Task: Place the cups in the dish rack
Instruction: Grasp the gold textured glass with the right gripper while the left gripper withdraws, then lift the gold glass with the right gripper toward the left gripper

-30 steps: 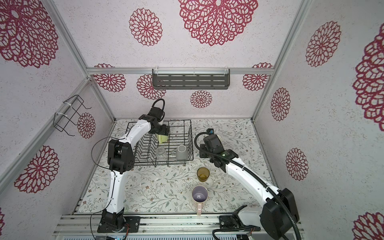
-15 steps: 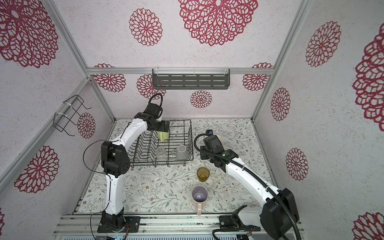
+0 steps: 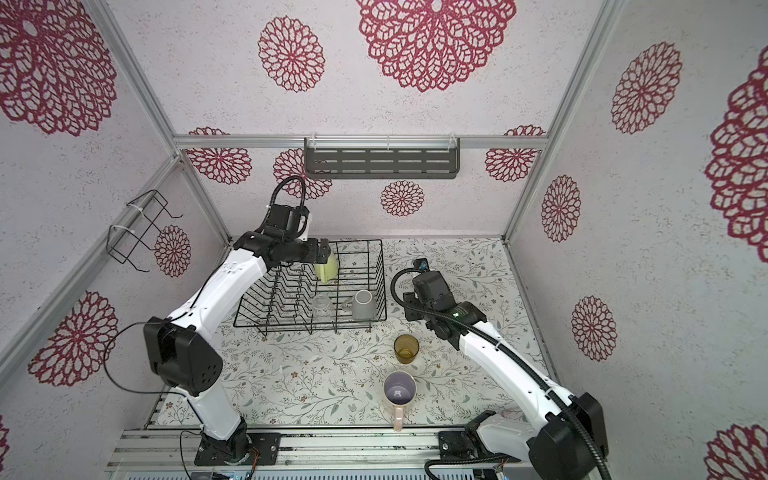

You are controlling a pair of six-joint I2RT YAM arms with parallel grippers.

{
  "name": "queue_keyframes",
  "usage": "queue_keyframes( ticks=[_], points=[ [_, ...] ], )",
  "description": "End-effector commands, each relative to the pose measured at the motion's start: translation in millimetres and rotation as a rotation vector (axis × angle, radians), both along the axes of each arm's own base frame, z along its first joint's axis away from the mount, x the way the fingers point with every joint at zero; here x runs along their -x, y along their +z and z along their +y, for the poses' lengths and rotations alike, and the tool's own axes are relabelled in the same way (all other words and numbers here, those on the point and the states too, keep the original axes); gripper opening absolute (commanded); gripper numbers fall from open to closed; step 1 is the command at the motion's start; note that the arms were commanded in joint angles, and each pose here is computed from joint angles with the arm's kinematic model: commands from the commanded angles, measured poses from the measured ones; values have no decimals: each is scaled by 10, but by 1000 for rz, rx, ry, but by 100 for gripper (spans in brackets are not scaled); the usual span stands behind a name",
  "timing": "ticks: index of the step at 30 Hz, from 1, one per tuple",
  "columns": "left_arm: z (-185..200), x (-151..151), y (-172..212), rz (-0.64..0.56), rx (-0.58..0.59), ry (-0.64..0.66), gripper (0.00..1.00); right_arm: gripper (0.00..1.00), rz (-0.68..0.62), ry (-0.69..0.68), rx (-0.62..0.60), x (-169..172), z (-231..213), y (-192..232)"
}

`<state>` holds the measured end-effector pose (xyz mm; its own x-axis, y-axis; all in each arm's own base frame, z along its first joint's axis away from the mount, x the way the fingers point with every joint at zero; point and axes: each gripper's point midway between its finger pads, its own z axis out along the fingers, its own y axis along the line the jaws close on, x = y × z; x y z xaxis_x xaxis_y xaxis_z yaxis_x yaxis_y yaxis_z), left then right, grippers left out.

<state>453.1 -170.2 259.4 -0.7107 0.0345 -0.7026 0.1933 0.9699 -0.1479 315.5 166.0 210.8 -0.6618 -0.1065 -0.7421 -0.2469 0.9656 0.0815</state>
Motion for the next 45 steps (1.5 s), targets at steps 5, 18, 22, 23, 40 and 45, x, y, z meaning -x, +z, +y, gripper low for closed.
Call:
queue_keyframes(
  ticks=[5,18,22,23,40,45],
  points=[
    [6,525,388,-139,156,20,97,54,126,81,12,210,43,-244],
    [453,1331,-24,-95,150,114,99,57,378,56,48,545,-38,-964],
    [523,1399,-75,-99,141,137,99,59,446,48,39,600,-4,-1209],
    [528,1406,-63,-102,143,138,98,58,458,47,41,614,-6,-1270],
    [718,1486,-2,-82,94,221,97,1,389,-1,23,577,-78,-1282],
    [583,1524,107,-104,174,163,97,0,263,-12,-35,485,-79,-939]
  ],
)
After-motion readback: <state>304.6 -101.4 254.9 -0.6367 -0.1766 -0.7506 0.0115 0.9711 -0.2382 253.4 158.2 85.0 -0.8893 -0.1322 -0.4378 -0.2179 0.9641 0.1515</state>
